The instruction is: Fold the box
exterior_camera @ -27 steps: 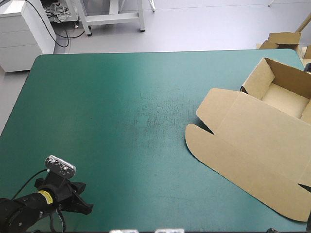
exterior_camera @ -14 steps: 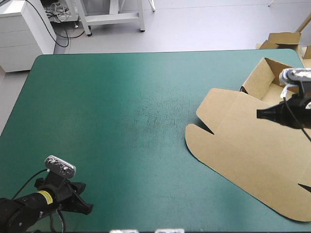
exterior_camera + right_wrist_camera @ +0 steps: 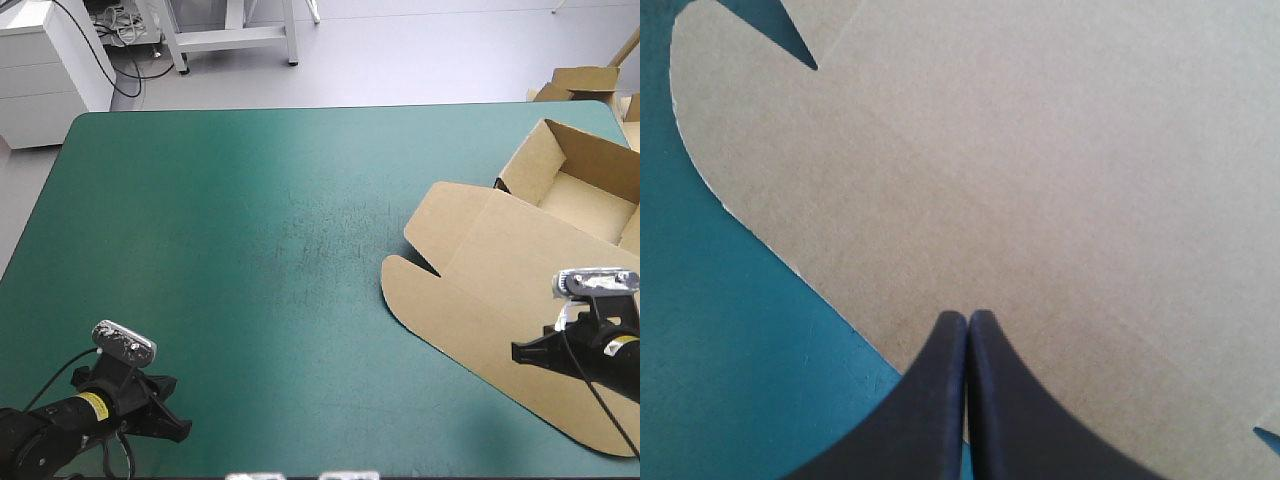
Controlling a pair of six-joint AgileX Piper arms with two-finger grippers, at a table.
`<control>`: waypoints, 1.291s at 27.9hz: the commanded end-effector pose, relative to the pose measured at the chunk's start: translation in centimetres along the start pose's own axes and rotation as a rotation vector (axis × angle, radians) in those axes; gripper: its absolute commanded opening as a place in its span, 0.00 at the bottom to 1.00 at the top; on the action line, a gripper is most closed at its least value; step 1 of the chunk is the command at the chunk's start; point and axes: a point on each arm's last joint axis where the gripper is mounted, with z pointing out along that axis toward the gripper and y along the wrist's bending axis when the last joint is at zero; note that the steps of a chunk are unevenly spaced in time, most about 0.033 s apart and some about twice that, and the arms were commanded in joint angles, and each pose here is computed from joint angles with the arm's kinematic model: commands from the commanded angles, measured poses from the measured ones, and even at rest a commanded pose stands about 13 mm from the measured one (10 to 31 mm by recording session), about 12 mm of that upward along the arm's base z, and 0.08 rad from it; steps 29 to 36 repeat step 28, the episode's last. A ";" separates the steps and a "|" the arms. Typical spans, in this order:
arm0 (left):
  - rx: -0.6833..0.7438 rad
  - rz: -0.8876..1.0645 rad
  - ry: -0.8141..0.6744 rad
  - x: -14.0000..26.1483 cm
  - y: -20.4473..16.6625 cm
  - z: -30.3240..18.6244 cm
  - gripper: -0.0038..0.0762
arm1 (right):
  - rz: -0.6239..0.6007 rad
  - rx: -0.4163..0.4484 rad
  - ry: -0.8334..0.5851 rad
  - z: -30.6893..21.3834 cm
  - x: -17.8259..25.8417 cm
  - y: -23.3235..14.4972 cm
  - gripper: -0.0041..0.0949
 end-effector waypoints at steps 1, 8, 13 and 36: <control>0.003 -0.008 -0.072 -1.0 -0.1 -0.6 0.04 | -0.005 0.004 -0.082 -0.2 0.7 0.3 0.02; 0.003 -0.008 -0.072 -1.0 -0.1 -0.6 0.04 | -0.062 -0.026 -0.071 0.7 4.2 0.9 0.02; 0.007 -0.010 -0.072 -1.0 -0.1 -0.6 0.04 | -0.054 -0.047 -0.079 1.0 5.2 1.2 0.02; 0.007 -0.010 -0.072 -1.0 -0.1 -0.6 0.04 | -0.033 -0.040 -0.087 2.5 6.0 1.0 0.02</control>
